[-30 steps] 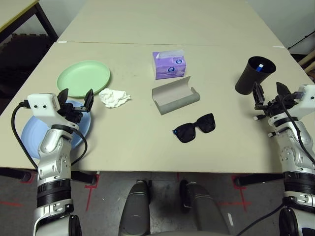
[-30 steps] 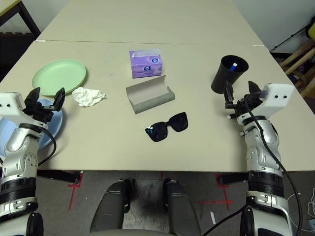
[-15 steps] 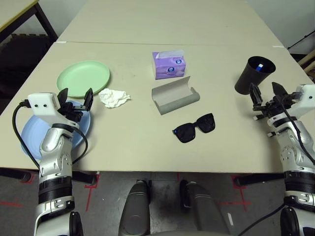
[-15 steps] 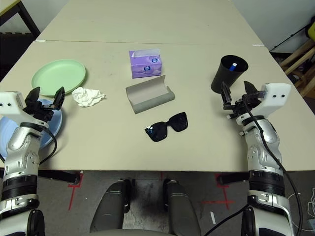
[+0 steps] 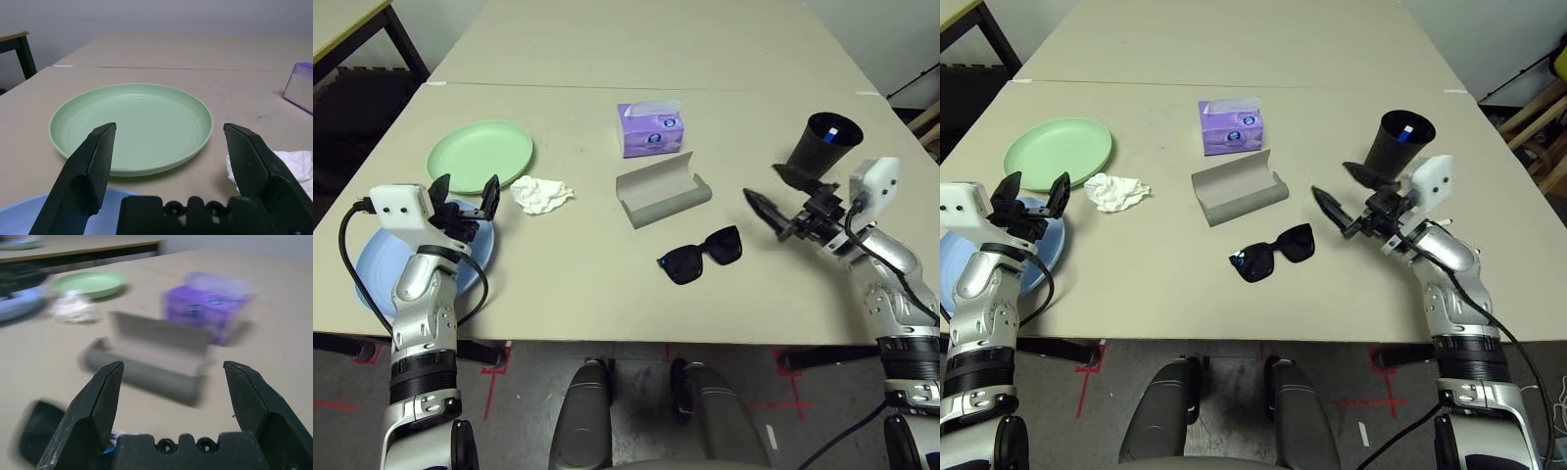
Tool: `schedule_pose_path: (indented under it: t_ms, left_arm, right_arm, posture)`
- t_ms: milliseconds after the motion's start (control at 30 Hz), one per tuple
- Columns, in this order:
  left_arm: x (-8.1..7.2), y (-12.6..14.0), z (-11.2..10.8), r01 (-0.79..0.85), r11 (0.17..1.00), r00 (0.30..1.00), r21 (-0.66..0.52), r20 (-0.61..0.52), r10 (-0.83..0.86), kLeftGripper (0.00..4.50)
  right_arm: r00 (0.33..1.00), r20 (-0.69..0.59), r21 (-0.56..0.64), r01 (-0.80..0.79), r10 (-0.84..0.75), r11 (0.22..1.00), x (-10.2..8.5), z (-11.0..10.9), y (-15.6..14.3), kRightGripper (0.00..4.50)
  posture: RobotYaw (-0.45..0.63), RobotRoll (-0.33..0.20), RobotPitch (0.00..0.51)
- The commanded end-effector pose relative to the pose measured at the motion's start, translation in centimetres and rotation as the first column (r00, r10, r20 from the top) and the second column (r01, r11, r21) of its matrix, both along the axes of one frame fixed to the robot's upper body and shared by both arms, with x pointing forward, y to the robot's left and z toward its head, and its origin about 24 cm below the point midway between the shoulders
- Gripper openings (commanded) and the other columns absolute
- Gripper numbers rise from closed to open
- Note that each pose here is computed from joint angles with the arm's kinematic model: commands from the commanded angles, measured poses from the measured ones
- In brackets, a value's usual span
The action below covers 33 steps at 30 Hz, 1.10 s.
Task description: Organize and tidy the items on the table.
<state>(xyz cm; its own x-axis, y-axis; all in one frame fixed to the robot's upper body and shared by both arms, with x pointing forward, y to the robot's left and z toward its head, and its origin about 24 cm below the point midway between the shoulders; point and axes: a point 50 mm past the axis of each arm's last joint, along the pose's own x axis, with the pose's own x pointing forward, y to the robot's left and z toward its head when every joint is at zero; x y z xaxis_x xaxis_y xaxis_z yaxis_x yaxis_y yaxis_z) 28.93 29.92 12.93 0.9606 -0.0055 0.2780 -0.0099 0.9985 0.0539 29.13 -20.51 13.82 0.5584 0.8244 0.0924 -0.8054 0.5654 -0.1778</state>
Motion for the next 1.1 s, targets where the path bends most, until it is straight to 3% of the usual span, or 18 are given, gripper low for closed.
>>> schedule_pose_path:
  t_ms: [33,200,567,733,1100]
  left_arm:
    - [-0.3,0.2,-0.4,-0.004,1.000,1.000,0.014,-0.017,0.004,4.50]
    - [-0.4,0.3,-0.4,-0.005,1.000,1.000,0.018,-0.018,0.006,4.50]
    - [-0.6,0.8,0.3,0.010,0.999,1.000,0.051,-0.024,-0.009,4.50]
    - [-0.9,3.8,2.9,-0.011,0.989,0.998,0.148,-0.056,0.020,4.50]
    - [-3.0,10.2,4.5,-0.163,0.971,0.949,0.176,-0.241,0.203,4.50]
  right_arm:
    - [0.988,-0.013,-0.046,-0.154,0.153,0.987,-0.6,0.4,0.8,4.47]
    - [0.958,0.008,-0.147,-0.282,0.286,0.948,-1.0,0.6,1.0,4.47]
    - [0.945,0.039,-0.192,-0.311,0.324,0.931,-1.1,-0.9,0.6,4.47]
    - [0.945,0.044,-0.185,-0.311,0.324,0.932,-1.0,-1.2,0.8,4.47]
    - [0.945,0.047,-0.173,-0.312,0.324,0.934,-1.2,-1.2,1.2,4.47]
  posture:
    - [0.17,0.000,0.166]
    - [0.18,0.000,0.169]
    - [0.19,0.000,0.173]
    - [0.20,0.000,0.174]
    - [0.19,0.000,0.172]
